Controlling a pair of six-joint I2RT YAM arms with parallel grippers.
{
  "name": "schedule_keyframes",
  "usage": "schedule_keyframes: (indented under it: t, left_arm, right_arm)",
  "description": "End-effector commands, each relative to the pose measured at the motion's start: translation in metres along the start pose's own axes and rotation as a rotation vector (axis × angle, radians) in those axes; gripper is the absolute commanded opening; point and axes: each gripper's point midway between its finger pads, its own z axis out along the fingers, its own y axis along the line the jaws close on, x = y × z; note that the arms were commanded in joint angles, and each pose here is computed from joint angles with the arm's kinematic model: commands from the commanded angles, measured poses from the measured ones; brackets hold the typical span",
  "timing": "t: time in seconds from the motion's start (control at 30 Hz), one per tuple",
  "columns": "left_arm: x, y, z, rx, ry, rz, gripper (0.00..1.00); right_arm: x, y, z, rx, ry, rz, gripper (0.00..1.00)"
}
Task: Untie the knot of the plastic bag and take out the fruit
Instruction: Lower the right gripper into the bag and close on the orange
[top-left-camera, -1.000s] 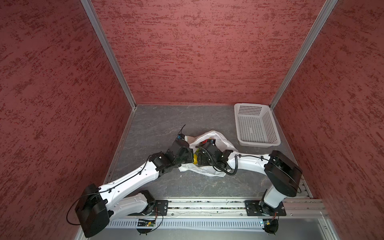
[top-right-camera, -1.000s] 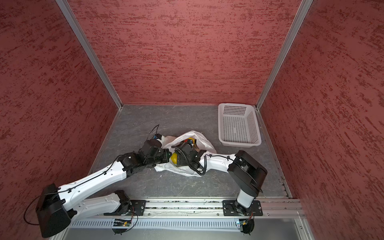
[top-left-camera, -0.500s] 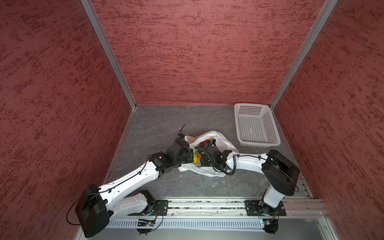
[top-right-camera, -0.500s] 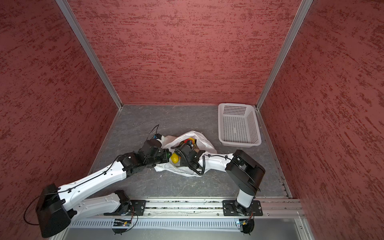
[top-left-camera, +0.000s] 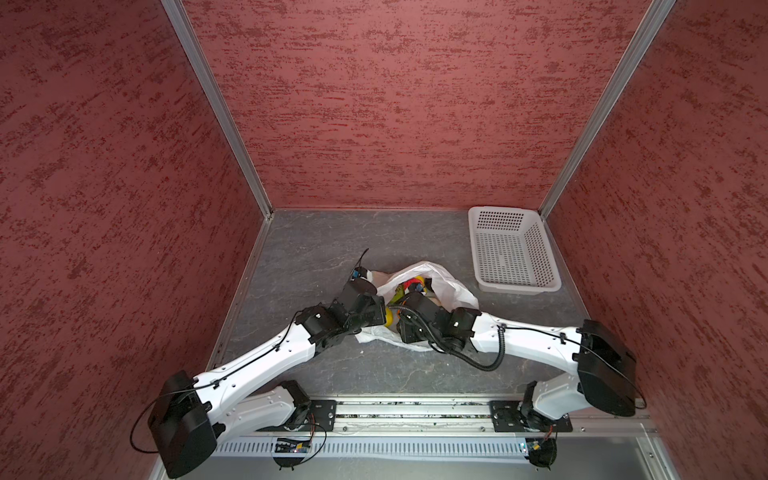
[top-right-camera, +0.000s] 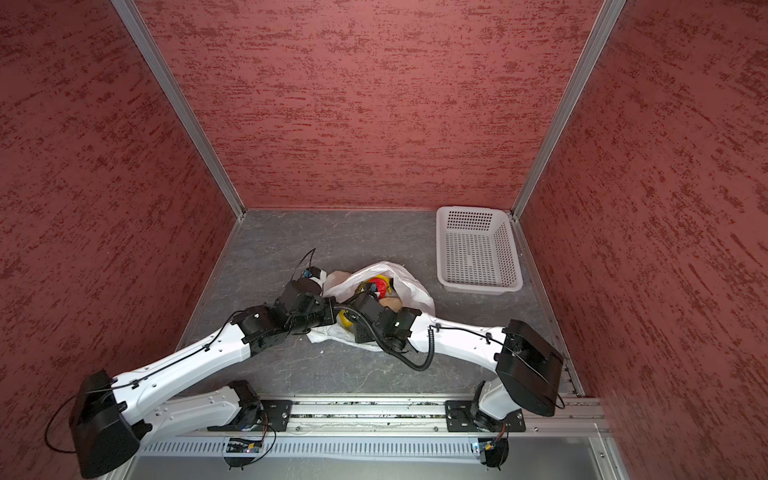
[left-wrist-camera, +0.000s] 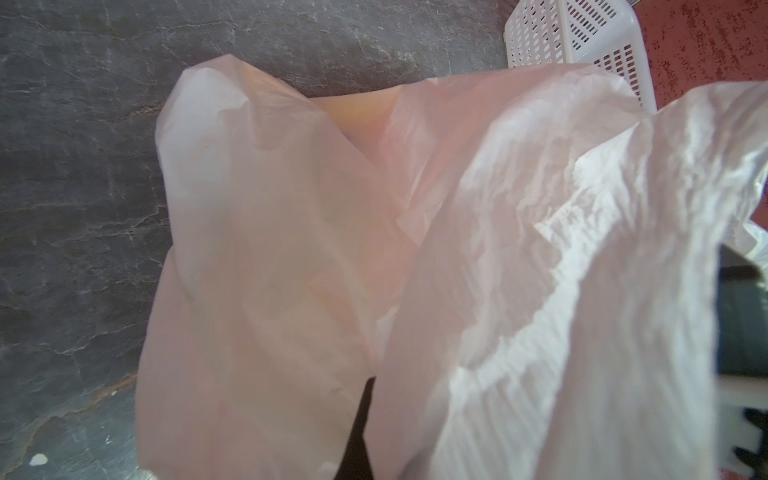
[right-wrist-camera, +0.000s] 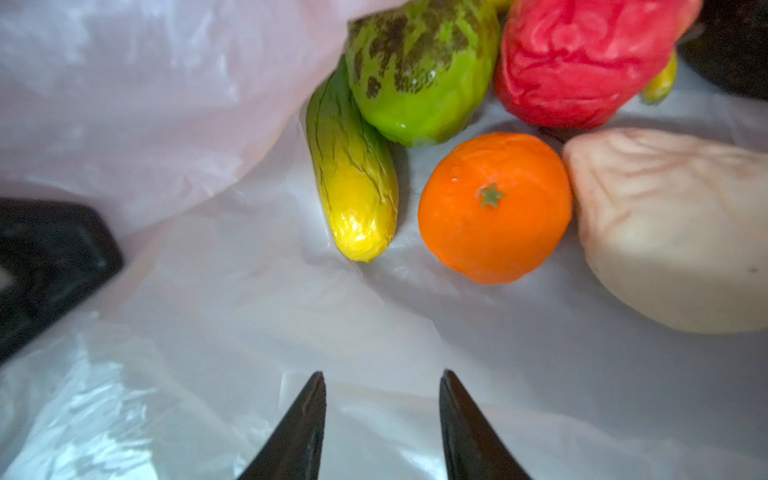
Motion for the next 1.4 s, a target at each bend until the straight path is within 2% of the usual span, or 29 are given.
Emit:
schedule_keyframes:
  t: [0.0,0.1,0.27,0.47,0.63,0.77,1.17,1.27,1.37]
  left_arm:
    - [0.000,0.003,-0.001,-0.001,-0.009,-0.010,0.00]
    - [0.003,0.001,0.000,0.008,0.005,-0.001,0.00]
    - [0.018,0.001,0.002,0.011,0.055,0.022,0.00]
    - [0.027,0.003,0.002,0.007,0.075,0.023,0.00]
    - [0.028,0.002,0.004,0.003,0.083,0.028,0.00]
    - [0.027,0.001,0.005,0.001,0.085,0.034,0.00]
    - [0.024,-0.002,0.005,0.009,0.077,0.030,0.00]
    - [0.024,-0.001,0.005,0.007,0.075,0.028,0.00]
    - [0.024,0.001,0.004,0.004,0.075,0.025,0.00]
  right_arm:
    - [-0.009,-0.015,-0.001,0.090,-0.043,0.006,0.56]
    - [-0.022,-0.021,0.012,0.119,-0.056,0.042,0.68]
    - [-0.037,-0.030,0.025,0.102,-0.062,0.173,0.84]
    - [-0.036,-0.028,0.044,0.028,-0.039,0.313,0.93]
    - [-0.038,-0.019,0.059,-0.035,-0.027,0.398,0.93]
    - [-0.036,-0.036,0.066,0.032,-0.025,0.440,0.90]
    - [-0.047,-0.054,0.091,0.132,-0.042,0.387,0.89]
    - [-0.045,-0.058,0.097,0.163,-0.034,0.379,0.85]
    - [-0.042,-0.061,0.100,0.172,-0.032,0.381,0.75]
